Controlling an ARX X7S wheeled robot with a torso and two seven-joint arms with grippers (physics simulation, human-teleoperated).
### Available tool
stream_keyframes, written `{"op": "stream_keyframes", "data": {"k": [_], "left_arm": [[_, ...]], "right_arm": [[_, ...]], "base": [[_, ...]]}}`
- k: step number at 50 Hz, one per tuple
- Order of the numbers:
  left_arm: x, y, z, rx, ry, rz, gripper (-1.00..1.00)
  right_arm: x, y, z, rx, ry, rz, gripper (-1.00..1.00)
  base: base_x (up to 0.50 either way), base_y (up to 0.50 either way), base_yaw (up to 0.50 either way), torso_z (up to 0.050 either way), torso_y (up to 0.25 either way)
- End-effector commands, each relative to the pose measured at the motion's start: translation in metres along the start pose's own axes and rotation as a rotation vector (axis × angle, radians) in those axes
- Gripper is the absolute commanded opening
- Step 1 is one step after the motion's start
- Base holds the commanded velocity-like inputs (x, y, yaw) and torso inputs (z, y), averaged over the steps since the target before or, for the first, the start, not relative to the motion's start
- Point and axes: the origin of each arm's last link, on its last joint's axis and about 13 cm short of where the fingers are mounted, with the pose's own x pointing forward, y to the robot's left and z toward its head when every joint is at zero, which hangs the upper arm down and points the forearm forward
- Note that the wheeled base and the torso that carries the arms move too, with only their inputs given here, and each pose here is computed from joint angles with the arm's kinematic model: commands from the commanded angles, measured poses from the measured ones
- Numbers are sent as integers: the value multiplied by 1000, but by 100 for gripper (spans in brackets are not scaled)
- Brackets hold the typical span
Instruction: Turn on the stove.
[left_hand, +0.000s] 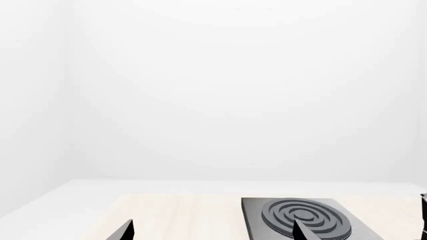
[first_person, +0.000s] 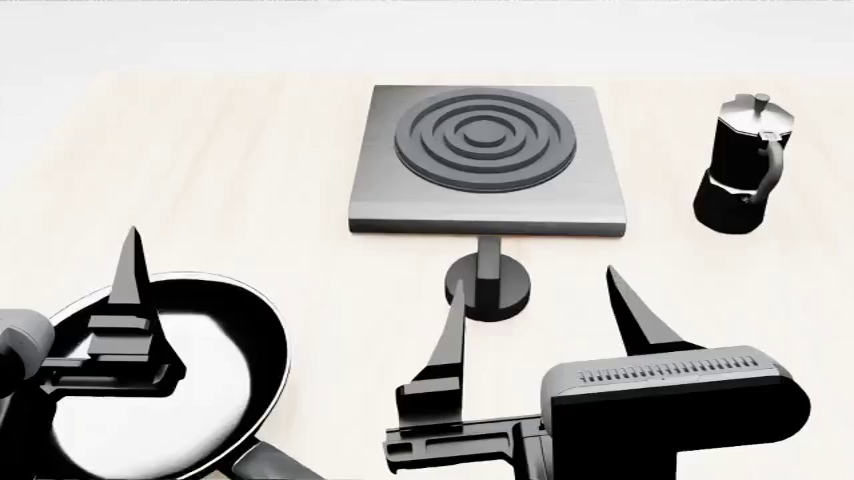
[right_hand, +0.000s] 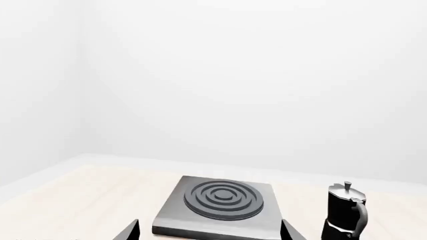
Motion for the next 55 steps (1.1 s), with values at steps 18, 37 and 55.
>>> {"op": "stream_keyframes", "data": {"k": [18,37,55], "left_arm": [[1,0,-1,0,0,-2,100],[1,0,-1,2,0,-2,100],[-1,0,0,0,-4,-6,100]], "right_arm": [[1,0,-1,-1,0,1,100],[1,0,-1,-6,2,1,100],[7,2,-13,20,57,-2,100]], "base": [[308,0,0,0,0],[308,0,0,0,1],[169,0,0,0,0]]}}
